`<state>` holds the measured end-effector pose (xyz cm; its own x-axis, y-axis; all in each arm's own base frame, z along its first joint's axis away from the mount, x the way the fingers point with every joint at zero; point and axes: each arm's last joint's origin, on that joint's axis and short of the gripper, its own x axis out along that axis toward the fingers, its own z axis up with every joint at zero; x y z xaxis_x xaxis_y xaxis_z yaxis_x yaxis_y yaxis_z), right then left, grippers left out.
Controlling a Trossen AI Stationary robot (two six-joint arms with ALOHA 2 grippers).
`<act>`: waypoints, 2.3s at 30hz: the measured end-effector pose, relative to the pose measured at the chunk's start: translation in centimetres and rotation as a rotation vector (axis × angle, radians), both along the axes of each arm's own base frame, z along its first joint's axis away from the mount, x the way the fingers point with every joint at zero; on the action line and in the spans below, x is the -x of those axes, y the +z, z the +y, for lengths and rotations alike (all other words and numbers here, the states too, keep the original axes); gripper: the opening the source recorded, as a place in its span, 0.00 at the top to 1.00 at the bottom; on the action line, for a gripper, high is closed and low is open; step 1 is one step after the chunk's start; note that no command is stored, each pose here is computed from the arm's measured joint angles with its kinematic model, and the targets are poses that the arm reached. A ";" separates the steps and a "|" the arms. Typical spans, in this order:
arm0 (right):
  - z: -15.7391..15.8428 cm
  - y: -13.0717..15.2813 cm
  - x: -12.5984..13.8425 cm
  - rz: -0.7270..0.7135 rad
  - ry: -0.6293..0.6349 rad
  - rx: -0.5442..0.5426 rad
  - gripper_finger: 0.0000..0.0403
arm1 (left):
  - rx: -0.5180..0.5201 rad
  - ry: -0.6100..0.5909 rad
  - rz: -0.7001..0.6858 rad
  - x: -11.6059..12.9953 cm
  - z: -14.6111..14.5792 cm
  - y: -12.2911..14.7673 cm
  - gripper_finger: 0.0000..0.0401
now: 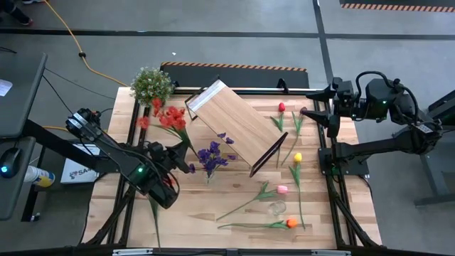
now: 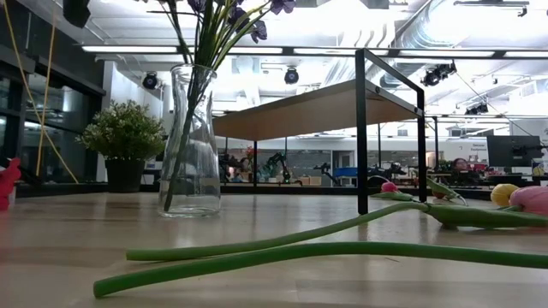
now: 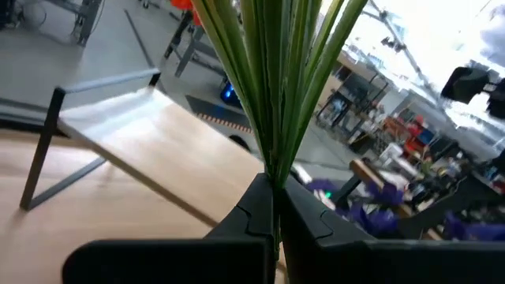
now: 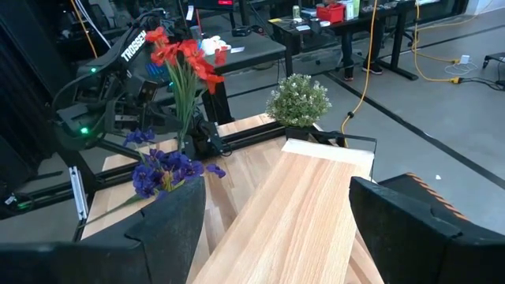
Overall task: Pick and place flowers into a vace then onto a shelf
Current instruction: Put the right orange flower into the left transparent vase
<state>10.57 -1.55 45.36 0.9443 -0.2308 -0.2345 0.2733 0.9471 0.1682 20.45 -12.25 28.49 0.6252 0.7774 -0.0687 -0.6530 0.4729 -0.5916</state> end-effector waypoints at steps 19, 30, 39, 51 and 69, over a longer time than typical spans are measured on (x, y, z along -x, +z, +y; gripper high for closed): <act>0.0 0.0 0.0 0.000 0.000 0.003 0.25 | 0.041 -0.047 0.050 -1.1 -0.9 0.3 0.90; 0.0 0.0 0.0 0.000 0.001 0.003 0.25 | 0.006 -0.045 0.077 -1.3 -1.0 0.0 0.90; 0.0 0.1 0.0 -0.007 0.001 0.004 0.25 | -0.049 -0.025 0.086 -2.2 -1.7 -1.3 0.90; 0.0 0.1 0.0 -0.008 0.000 0.004 0.25 | -0.074 -0.023 0.112 -3.2 -2.5 -2.8 0.90; 0.0 0.1 0.0 -0.007 0.001 0.004 0.25 | -0.040 -0.040 0.133 -3.6 -2.8 -3.5 0.90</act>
